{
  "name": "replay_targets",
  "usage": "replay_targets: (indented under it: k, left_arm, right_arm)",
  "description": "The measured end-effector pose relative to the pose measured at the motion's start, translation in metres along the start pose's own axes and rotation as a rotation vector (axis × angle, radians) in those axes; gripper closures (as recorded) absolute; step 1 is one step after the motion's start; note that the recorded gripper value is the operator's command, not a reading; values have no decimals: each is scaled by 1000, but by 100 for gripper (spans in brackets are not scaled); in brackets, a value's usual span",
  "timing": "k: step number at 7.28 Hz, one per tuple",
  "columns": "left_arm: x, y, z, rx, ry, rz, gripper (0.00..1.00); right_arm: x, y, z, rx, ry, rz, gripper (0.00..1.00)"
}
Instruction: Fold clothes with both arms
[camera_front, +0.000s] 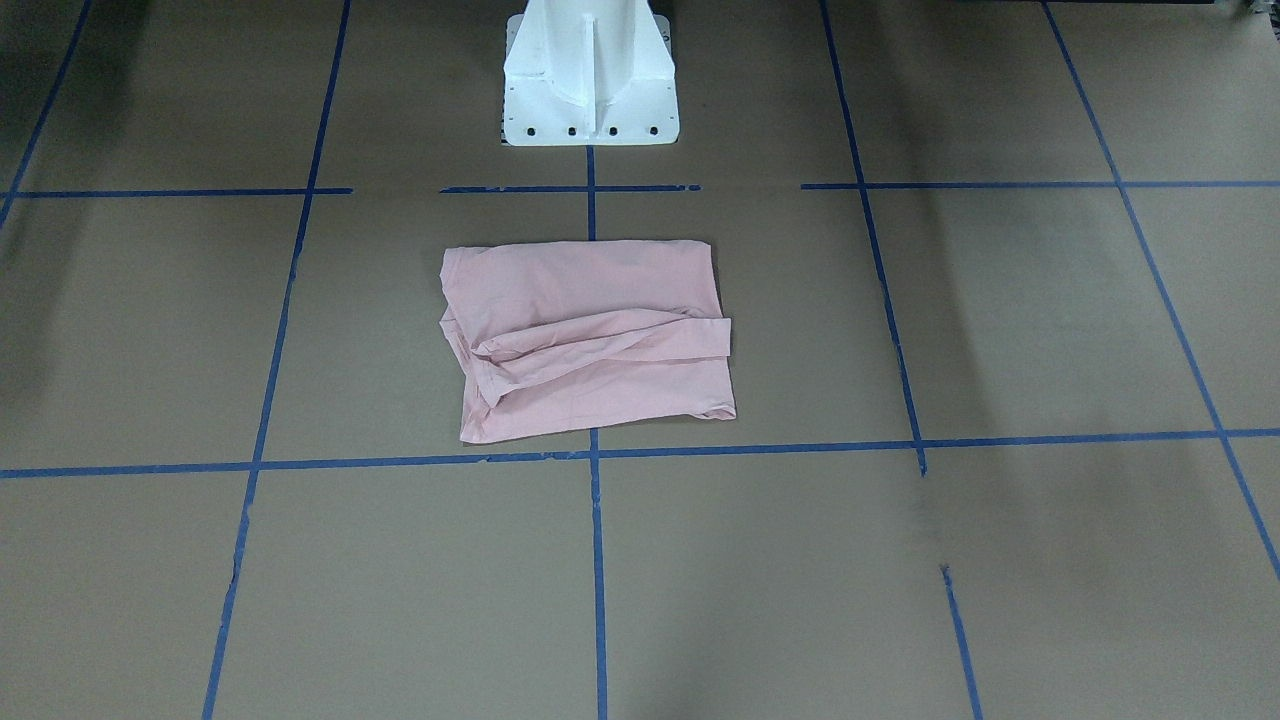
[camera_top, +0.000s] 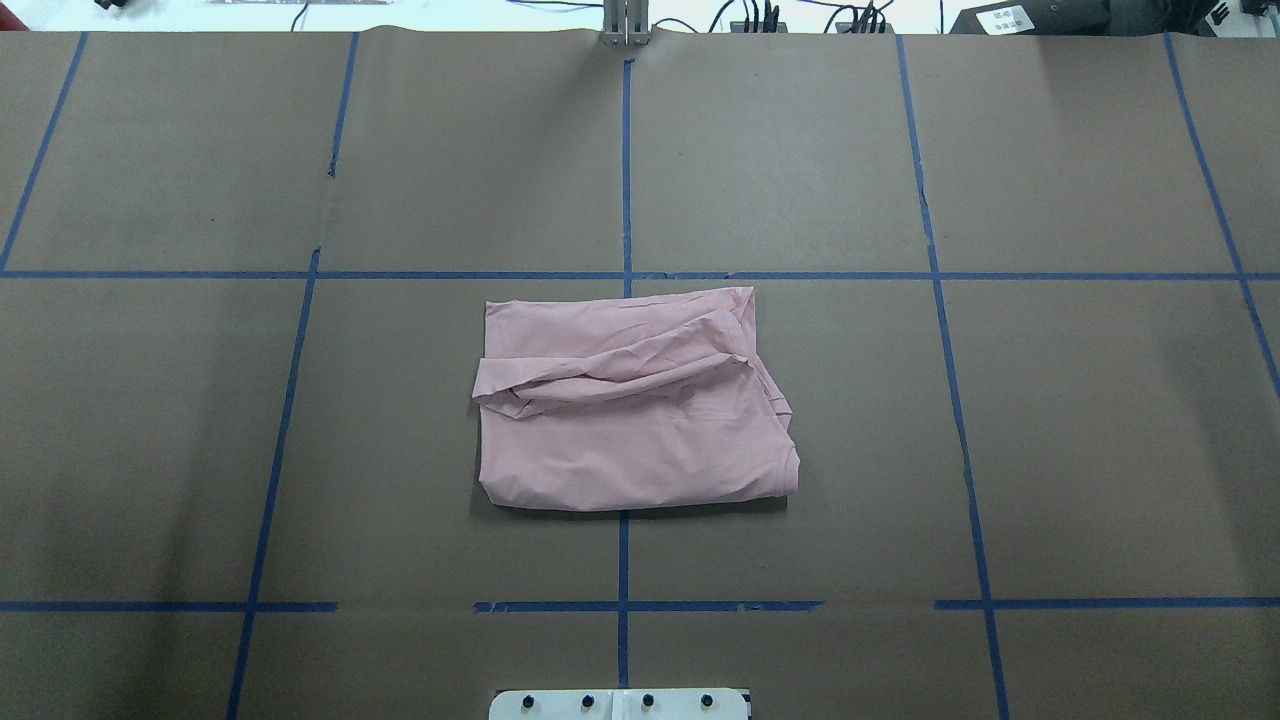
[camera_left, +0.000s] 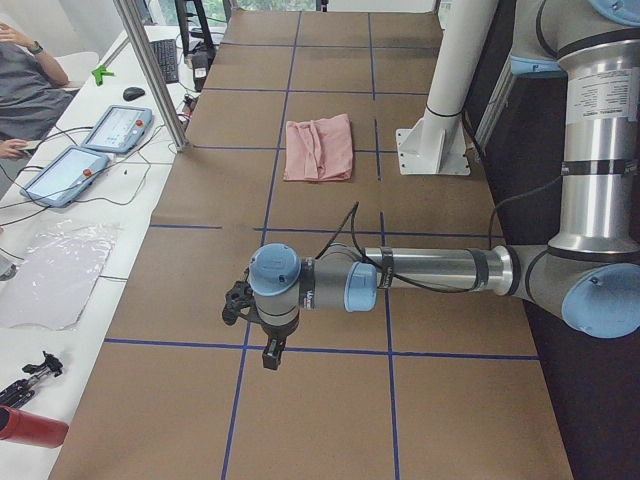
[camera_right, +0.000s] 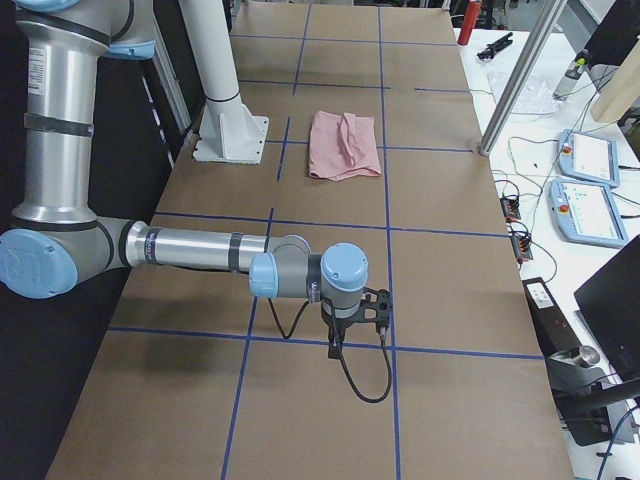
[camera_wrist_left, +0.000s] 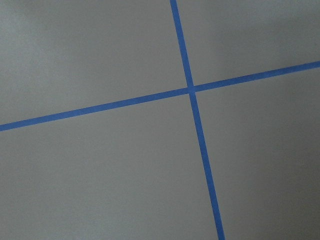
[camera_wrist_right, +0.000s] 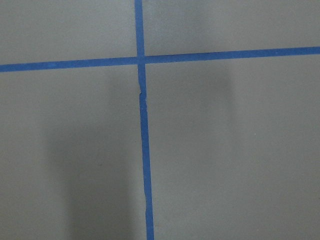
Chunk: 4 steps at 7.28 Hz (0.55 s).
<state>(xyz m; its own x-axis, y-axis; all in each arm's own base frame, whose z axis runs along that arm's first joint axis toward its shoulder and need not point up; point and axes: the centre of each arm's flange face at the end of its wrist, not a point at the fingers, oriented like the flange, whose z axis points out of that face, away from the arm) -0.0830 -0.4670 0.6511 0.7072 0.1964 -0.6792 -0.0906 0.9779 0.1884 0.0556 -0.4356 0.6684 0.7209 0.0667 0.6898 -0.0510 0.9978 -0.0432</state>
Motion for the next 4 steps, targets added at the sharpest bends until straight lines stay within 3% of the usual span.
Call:
replay_targets:
  k: [4]
  left_arm:
    - [0,0,0,-1,-1,-1,0]
  right_arm:
    - [2,1,2,-3,4,1,0]
